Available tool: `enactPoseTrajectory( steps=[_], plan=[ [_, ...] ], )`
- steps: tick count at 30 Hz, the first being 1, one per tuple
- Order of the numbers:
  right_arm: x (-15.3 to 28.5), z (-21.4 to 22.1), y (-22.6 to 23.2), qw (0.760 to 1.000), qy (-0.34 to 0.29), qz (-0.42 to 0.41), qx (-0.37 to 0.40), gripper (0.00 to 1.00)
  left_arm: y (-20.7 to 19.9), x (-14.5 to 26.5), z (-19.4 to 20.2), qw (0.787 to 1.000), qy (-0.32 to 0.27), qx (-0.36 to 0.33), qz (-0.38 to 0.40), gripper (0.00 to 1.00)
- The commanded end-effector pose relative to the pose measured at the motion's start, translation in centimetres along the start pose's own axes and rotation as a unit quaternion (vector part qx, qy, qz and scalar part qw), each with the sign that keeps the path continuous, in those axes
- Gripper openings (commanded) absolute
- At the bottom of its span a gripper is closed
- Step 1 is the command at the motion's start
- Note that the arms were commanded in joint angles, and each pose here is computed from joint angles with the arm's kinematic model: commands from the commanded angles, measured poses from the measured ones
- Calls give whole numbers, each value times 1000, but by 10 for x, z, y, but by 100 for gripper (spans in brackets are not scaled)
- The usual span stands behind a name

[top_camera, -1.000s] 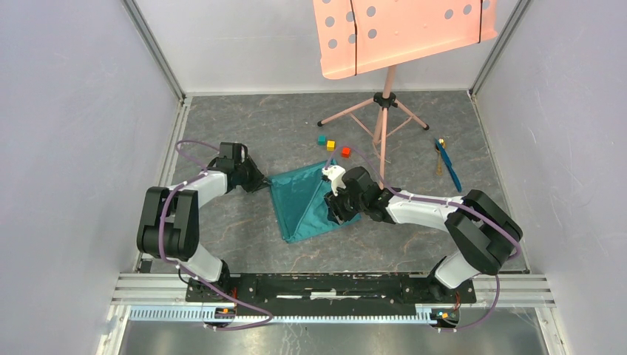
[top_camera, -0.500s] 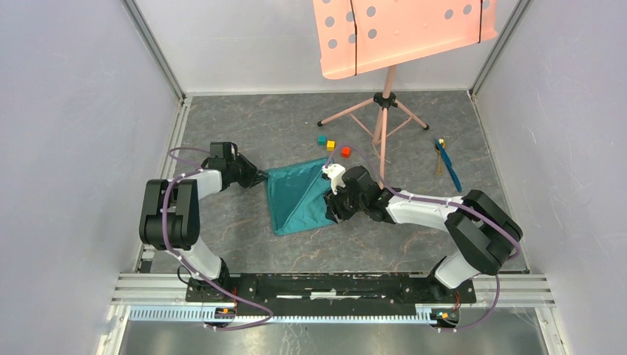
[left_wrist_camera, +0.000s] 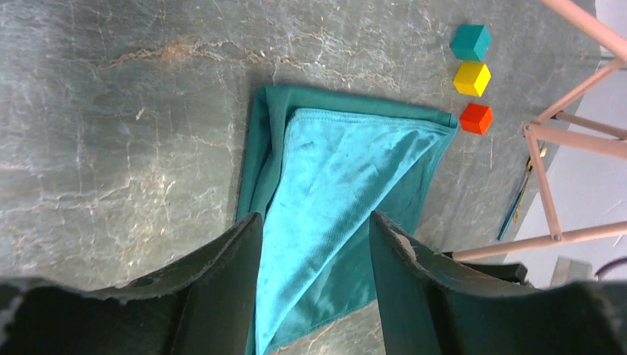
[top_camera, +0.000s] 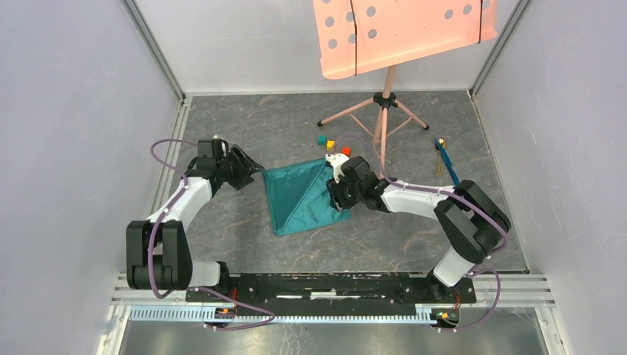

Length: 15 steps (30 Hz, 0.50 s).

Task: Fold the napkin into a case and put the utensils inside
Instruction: Smooth out the upper triangle-folded napkin at the center of the board.

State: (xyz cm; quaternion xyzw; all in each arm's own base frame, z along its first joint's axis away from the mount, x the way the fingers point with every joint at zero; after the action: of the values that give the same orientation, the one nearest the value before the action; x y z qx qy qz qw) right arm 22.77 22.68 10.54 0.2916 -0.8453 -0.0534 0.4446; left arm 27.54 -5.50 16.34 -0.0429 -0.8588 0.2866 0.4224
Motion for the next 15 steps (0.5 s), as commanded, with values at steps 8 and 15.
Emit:
enactPoseTrajectory(
  steps=[8,15],
  plan=[
    [-28,-21,-21,994,-4,101,43,46,7,22,28,998,13,-63,-7,69],
    [-20,-44,-6,996,-28,64,58,46,-1,-12,-1,1000,4,-16,4,61]
  ],
)
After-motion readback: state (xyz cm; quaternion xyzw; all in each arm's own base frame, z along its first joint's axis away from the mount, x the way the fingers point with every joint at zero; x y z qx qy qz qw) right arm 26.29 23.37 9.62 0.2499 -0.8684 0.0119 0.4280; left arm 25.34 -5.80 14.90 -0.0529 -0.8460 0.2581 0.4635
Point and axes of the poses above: each gripper's point midway between its finger pads, its own x axis back along the fingers, its own y axis along the line the jaws close on, z = x × y, the point moved 10 cm from there along x, back along the fingers, and after that the axes turned 15 degrees about -x, right-handed, at the moved point
